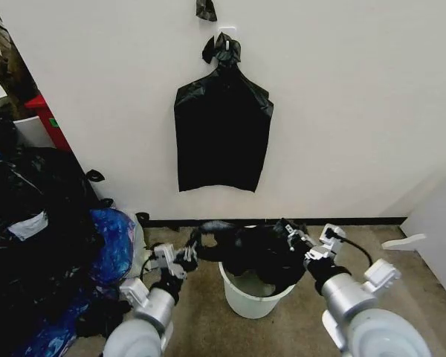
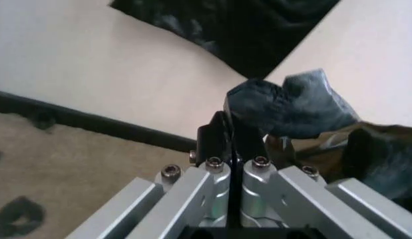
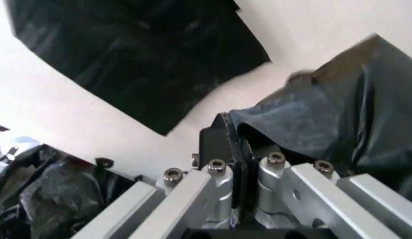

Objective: Place the garbage bag over the trash bin.

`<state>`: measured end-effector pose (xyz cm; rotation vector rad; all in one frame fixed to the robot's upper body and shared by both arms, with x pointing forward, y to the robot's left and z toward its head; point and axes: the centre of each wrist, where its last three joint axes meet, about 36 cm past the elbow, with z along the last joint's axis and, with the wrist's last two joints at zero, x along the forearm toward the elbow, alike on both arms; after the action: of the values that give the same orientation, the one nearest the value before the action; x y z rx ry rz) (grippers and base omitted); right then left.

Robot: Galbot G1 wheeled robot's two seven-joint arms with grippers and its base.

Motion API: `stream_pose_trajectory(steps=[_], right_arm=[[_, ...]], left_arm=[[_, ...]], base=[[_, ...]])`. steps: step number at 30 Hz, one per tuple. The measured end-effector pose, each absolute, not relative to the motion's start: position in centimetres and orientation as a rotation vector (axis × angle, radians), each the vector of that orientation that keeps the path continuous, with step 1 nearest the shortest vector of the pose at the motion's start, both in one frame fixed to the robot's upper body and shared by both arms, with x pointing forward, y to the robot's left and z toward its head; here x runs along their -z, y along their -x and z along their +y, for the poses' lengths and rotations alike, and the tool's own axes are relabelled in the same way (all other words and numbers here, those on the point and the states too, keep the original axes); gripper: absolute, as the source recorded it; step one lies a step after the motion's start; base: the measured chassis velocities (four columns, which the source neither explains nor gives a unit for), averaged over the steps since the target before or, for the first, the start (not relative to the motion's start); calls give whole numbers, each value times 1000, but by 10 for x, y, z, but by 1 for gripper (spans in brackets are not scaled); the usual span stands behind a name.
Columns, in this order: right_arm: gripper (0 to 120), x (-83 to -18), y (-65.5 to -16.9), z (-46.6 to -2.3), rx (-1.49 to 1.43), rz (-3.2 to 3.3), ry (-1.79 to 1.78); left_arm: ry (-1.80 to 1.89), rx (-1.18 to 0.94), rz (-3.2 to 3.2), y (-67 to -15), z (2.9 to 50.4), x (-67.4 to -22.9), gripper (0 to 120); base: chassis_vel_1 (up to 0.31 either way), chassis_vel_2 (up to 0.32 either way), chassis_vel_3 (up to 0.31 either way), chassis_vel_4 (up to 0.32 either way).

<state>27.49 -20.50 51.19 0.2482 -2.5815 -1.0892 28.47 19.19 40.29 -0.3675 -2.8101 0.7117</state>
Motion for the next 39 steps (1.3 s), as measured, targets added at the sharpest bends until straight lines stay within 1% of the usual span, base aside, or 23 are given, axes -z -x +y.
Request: stream_pose_trajectory(steps=[10,15,18,20,24,26,29,33,36,37,39], right_arm=[[0,-488,-279,-208,1066,-2531,-220],[0,-457,-289,-217,1024,-2493,-157],[0,-459,-284,-218,1006,-2490,-162],[0,-462,-281,-218,1006,-2492,-168],[0,-502,-250,-216,990,-2539,-223],[0,-512,-244,-217,987,-2544,-217],[0,-519,-242,-223,1009,-2483,-124],[0,-528,-251,-237,1006,-2393,60],[0,-528,-250,-242,957,-2344,167],[0,-528,-250,-242,957,-2344,167],[0,-528,-250,-243,932,-2323,226]], left_arm=[[295,-666,-2855,-293,204,-397,0],[435,-528,-2885,-286,195,-388,0],[489,-455,-2896,-283,192,-387,0],[494,-447,-2897,-281,192,-388,0],[507,-436,-2910,-264,196,-403,0],[511,-436,-2917,-262,197,-408,0],[499,-424,-2959,-270,207,-419,0],[462,-410,-2984,-301,234,-445,0],[521,-406,-2945,-314,254,-461,0],[521,-406,-2945,-314,254,-461,0],[626,-395,-2905,-324,270,-468,0]], base=[[0,0,0,0],[0,0,0,0],[0,0,0,0],[0,0,0,0],[0,0,0,0],[0,0,0,0],[0,0,0,0],[0,0,0,0],[0,0,0,0],[0,0,0,0],[0,0,0,0]])
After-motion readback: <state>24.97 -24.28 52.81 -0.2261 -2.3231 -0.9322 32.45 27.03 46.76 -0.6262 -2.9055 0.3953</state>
